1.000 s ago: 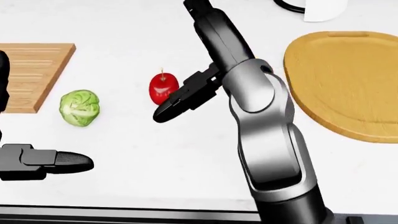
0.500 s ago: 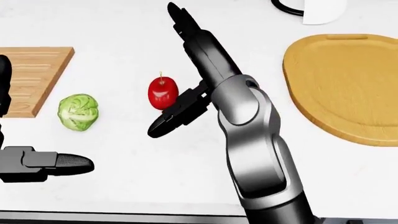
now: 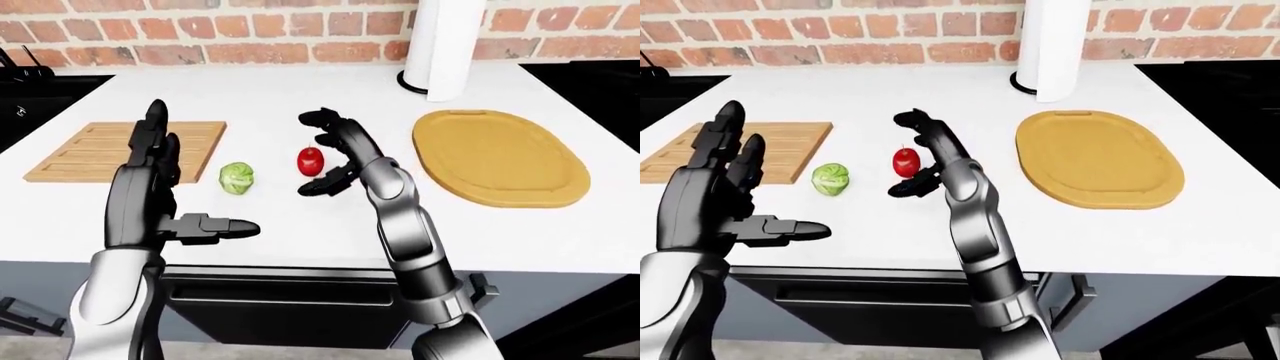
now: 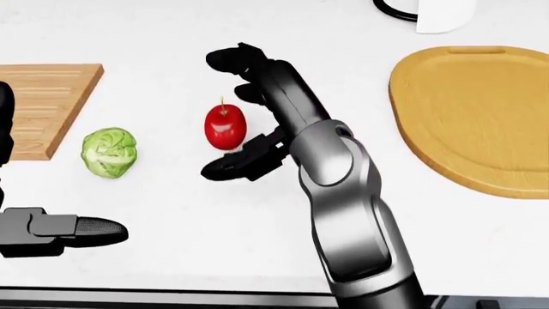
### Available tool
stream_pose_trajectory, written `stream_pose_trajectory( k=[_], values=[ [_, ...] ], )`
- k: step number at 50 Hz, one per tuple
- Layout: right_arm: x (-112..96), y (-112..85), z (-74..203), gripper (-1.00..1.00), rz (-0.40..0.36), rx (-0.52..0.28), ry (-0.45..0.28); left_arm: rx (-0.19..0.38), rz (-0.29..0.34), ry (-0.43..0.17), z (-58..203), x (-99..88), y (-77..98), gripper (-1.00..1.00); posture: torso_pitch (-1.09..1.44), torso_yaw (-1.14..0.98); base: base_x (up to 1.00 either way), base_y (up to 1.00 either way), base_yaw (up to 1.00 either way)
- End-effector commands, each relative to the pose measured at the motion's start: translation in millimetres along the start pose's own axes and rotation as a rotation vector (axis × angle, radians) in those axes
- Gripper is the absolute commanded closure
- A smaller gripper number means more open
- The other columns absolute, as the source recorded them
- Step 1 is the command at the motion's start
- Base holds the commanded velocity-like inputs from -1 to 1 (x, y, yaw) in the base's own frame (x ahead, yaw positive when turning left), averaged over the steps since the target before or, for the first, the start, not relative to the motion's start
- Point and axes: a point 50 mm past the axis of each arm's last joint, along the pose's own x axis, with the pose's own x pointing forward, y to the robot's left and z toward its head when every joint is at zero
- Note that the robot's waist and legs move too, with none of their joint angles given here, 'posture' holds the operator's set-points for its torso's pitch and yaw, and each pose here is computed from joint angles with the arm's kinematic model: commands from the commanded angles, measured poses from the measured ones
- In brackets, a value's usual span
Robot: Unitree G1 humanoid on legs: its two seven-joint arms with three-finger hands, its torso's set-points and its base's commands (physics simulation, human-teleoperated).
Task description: Place the cherry and the brussel sprout on separate cutting boards.
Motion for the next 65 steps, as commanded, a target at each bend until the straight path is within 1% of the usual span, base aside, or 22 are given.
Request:
stream_pose_trajectory(
  k=[1, 4, 5, 6, 10, 14, 18, 22, 26, 30, 34, 38, 41, 43, 52, 54, 55, 62, 63, 65],
  values=[
    [-1.8, -6.1, 20.1, -0.44, -0.030, -0.018, -0.088, 0.014, 0.011, -0.077, 13.0, -1.3, 1.7, -1.00, 0.00, 0.00, 0.00, 0.00, 0.00],
    [-0.5, -7.2, 18.0, -0.35, -0.037, -0.007, -0.082, 0.017, 0.008, -0.077, 12.9, -1.4, 1.2, -1.00, 0.00, 0.00, 0.00, 0.00, 0.00],
    [-0.3, -7.2, 17.9, -0.36, -0.036, -0.007, -0.083, 0.016, 0.007, -0.077, 12.9, -1.4, 1.1, -1.00, 0.00, 0.00, 0.00, 0.00, 0.00],
    [0.0, -5.7, 17.7, -0.30, -0.032, 0.016, -0.080, 0.017, 0.007, -0.076, 13.0, -1.5, 1.1, -1.00, 0.00, 0.00, 0.00, 0.00, 0.00],
    [0.7, -4.0, 20.0, -0.22, -0.028, 0.030, -0.084, 0.023, 0.004, -0.078, 14.5, -2.1, 1.4, -1.00, 0.00, 0.00, 0.00, 0.00, 0.00],
    [2.2, -3.6, 19.2, -0.10, -0.031, 0.058, -0.077, 0.019, 0.004, -0.080, 15.7, -2.9, 1.8, -1.00, 0.00, 0.00, 0.00, 0.00, 0.00],
    [3.0, -3.0, 18.6, 0.00, -0.032, 0.065, -0.077, 0.018, 0.005, -0.079, 15.3, -3.9, 2.3, -1.00, 0.00, 0.00, 0.00, 0.00, 0.00],
    [3.4, -2.4, 18.0, 0.11, -0.035, 0.063, -0.077, 0.019, 0.008, -0.078, 14.1, -3.1, 2.3, -1.00, 0.00, 0.00, 0.00, 0.00, 0.00],
    [2.8, -1.2, 17.8, 0.25, -0.032, 0.041, -0.082, 0.019, 0.013, -0.078, 14.5, -5.6, 4.5, -1.00, 0.00, 0.00, 0.00, 0.00, 0.00],
    [2.3, -1.4, 18.5, 0.33, -0.033, 0.009, -0.085, 0.018, 0.015, -0.079, 14.7, -5.7, 4.7, -1.00, 0.00, 0.00, 0.00, 0.00, 0.00],
    [1.5, -1.6, 20.6, 0.43, -0.030, -0.001, -0.095, 0.018, 0.017, -0.079, 14.5, -5.6, 4.7, -1.00, 0.00, 0.00, 0.00, 0.00, 0.00],
    [0.1, -5.6, 26.7, 0.47, -0.039, -0.006, -0.109, 0.018, 0.018, -0.079, 14.9, -6.0, 4.8, -1.00, 0.00, 0.00, 0.00, 0.00, 0.00],
    [-1.9, -10.6, 33.3, 0.58, -0.046, -0.010, -0.126, 0.018, 0.019, -0.080, 15.6, -5.9, 5.0, -1.00, 0.00, 0.00, 0.00, 0.00, 0.00],
    [-2.7, -13.7, 35.7, 0.58, -0.053, -0.012, -0.132, 0.019, 0.019, -0.080, 15.5, -5.5, 4.9, -1.00, 0.00, 0.00, 0.00, 0.00, 0.00],
    [-7.5, -41.5, 43.1, 0.67, -0.112, -0.013, -0.141, 0.022, 0.011, -0.083, 19.1, -2.8, 3.2, -1.00, 0.00, 0.00, 0.00, 0.00, 0.00],
    [-9.0, -55.8, 44.9, 0.72, -0.141, -0.013, -0.138, 0.023, 0.011, -0.083, 19.9, -2.0, 3.4, -1.00, 0.00, 0.00, 0.00, 0.00, 0.00],
    [-9.4, -59.7, 45.0, 0.73, -0.153, -0.011, -0.134, 0.023, 0.011, -0.083, 20.1, -1.8, 3.4, -1.00, 0.00, 0.00, 0.00, 0.00, 0.00],
    [-15.3, -103.2, 48.3, 0.73, -0.251, -0.023, -0.115, 0.021, 0.004, -0.085, 19.8, 1.6, 1.0, -1.00, 0.00, 0.00, 0.00, 0.00, 0.00],
    [-16.7, -111.6, 49.5, 0.74, -0.274, -0.023, -0.113, 0.019, 0.003, -0.086, 20.0, 1.8, 0.7, -1.00, 0.00, 0.00, 0.00, 0.00, 0.00],
    [-18.5, -123.5, 48.5, 0.74, -0.300, -0.025, -0.098, 0.018, 0.000, -0.086, 19.3, 2.7, -0.1, -1.00, 0.00, 0.00, 0.00, 0.00, 0.00]
  ],
)
